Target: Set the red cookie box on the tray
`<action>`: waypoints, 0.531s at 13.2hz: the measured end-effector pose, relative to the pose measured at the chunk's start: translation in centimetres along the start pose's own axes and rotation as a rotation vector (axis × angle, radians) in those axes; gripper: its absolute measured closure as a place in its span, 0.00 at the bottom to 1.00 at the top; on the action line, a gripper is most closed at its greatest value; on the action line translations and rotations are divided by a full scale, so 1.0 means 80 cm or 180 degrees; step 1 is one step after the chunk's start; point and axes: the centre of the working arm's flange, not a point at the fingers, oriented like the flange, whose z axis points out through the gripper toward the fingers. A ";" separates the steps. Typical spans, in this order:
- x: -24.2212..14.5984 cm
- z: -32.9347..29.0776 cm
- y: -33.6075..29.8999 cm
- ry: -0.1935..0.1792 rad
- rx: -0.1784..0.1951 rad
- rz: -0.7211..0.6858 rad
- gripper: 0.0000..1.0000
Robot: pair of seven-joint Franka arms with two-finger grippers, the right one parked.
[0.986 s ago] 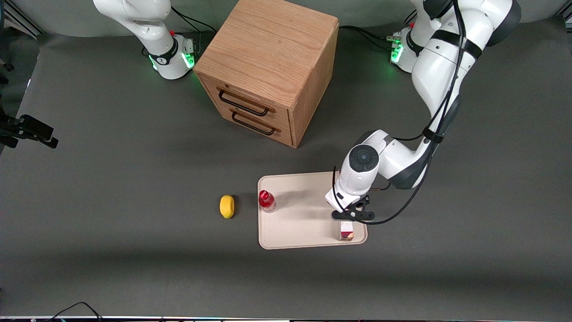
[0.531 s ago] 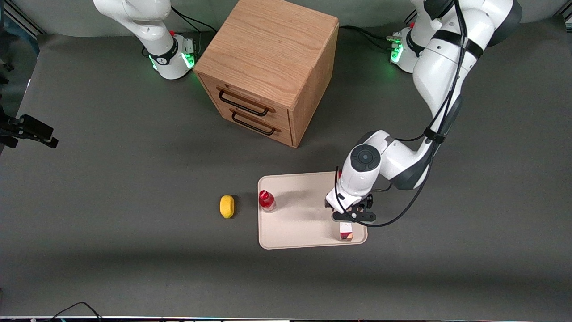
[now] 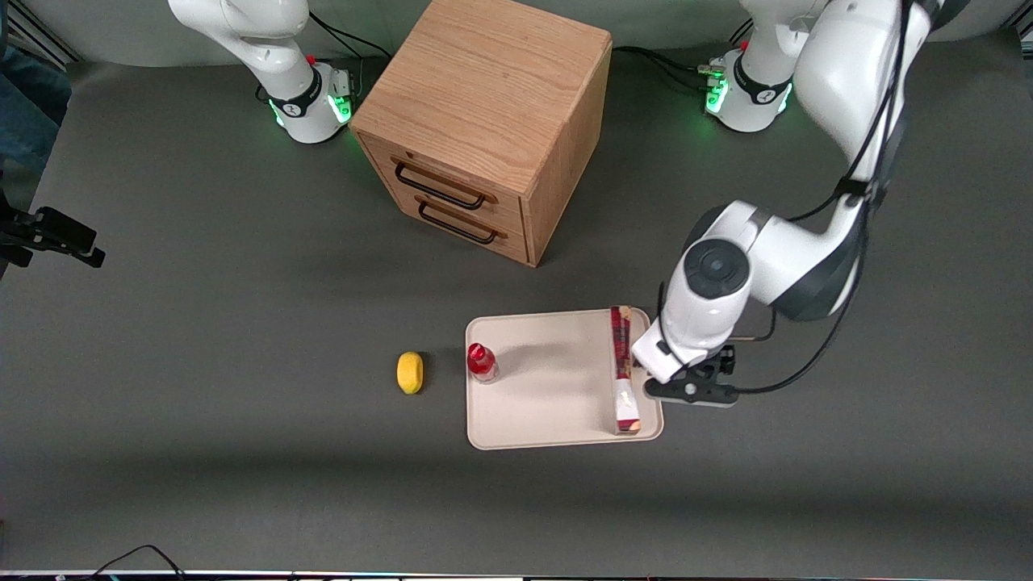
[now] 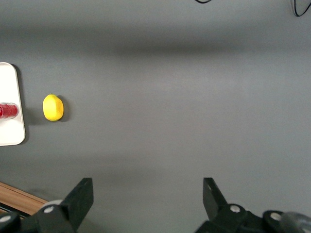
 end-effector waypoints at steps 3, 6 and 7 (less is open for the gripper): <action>-0.019 -0.102 -0.118 -0.0219 -0.0019 0.0023 0.00; -0.061 -0.190 -0.225 -0.0327 0.0054 -0.0193 0.00; -0.077 -0.210 -0.253 -0.0306 0.0036 -0.0272 0.00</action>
